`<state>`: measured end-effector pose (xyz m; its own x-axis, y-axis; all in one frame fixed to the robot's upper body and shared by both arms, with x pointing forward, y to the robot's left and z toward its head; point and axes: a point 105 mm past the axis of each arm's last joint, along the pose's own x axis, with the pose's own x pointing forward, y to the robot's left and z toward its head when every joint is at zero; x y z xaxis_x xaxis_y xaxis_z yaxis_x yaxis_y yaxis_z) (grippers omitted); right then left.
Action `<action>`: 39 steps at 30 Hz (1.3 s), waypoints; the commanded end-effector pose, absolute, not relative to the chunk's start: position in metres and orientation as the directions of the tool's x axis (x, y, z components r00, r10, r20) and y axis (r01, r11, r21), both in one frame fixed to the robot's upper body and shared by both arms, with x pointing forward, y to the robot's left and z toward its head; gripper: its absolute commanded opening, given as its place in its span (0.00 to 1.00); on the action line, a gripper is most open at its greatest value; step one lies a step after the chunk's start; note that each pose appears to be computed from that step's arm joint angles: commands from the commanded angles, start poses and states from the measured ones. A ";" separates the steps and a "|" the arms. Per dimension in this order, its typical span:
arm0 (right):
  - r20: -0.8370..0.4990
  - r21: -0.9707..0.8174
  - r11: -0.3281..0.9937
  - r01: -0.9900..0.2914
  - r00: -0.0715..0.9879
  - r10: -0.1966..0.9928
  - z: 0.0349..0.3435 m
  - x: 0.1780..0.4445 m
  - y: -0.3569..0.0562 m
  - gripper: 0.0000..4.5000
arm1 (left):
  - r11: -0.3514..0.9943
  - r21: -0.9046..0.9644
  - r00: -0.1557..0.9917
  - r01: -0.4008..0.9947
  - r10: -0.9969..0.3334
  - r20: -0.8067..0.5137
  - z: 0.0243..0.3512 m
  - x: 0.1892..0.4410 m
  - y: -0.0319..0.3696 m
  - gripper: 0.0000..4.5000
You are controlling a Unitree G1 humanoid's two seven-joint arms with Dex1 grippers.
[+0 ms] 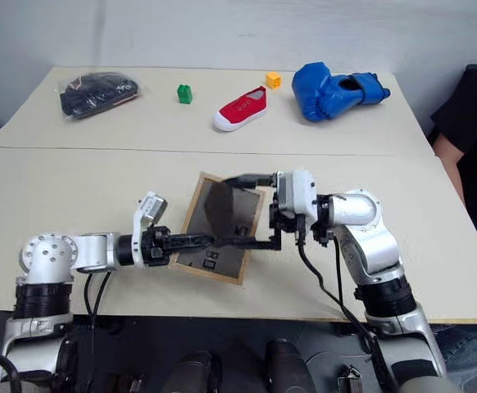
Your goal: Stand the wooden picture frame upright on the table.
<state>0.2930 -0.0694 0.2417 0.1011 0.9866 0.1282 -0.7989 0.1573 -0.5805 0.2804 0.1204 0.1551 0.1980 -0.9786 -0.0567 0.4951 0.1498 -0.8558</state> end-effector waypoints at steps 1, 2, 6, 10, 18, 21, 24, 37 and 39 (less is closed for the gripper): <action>0.125 -0.654 0.263 -0.709 0.242 0.962 0.251 0.305 -0.112 0.99 | 0.050 -0.888 0.133 0.457 -0.991 0.013 0.174 0.273 0.131 0.27; 0.085 -0.679 0.250 -0.691 0.264 0.961 0.244 0.305 -0.122 0.99 | 0.030 -0.900 0.127 0.435 -0.991 0.029 0.177 0.274 0.134 0.27; -0.045 -0.846 0.117 -0.521 0.287 0.957 0.224 0.300 -0.129 0.99 | -0.032 -0.930 0.103 0.365 -0.992 0.074 0.188 0.274 0.137 0.27; -0.004 -0.958 0.087 -0.272 0.317 0.948 0.221 0.303 -0.112 0.99 | -0.064 -0.958 0.072 0.281 -0.993 0.088 0.192 0.276 0.134 0.27; 0.094 -0.994 0.106 -0.029 0.260 0.961 0.214 0.302 -0.077 0.99 | -0.096 -0.970 -0.011 0.222 -0.995 0.096 0.186 0.271 0.116 0.27; 0.104 -0.993 0.116 -0.038 0.237 0.966 0.205 0.303 -0.065 0.91 | -0.110 -0.969 -0.016 0.221 -0.994 0.109 0.190 0.274 0.114 0.27; 0.112 -0.991 0.124 -0.040 0.229 0.967 0.200 0.303 -0.058 0.71 | -0.115 -0.967 -0.028 0.226 -0.993 0.112 0.192 0.273 0.113 0.27; 0.150 -0.987 0.160 -0.014 0.268 0.952 0.202 0.312 -0.068 0.33 | 0.064 -0.878 0.212 0.474 -0.976 0.044 0.202 0.277 0.126 0.43; 0.163 -0.986 0.168 0.003 0.267 0.950 0.206 0.313 -0.070 0.30 | 0.102 -0.849 0.251 0.518 -0.967 0.036 0.213 0.272 0.143 0.56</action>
<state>0.3082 -0.0588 0.1820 0.2447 0.9681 0.0539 -0.0411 0.0659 -0.9970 0.2730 0.1246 0.1858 0.1917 -0.9814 -0.0057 0.4222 0.0878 -0.9022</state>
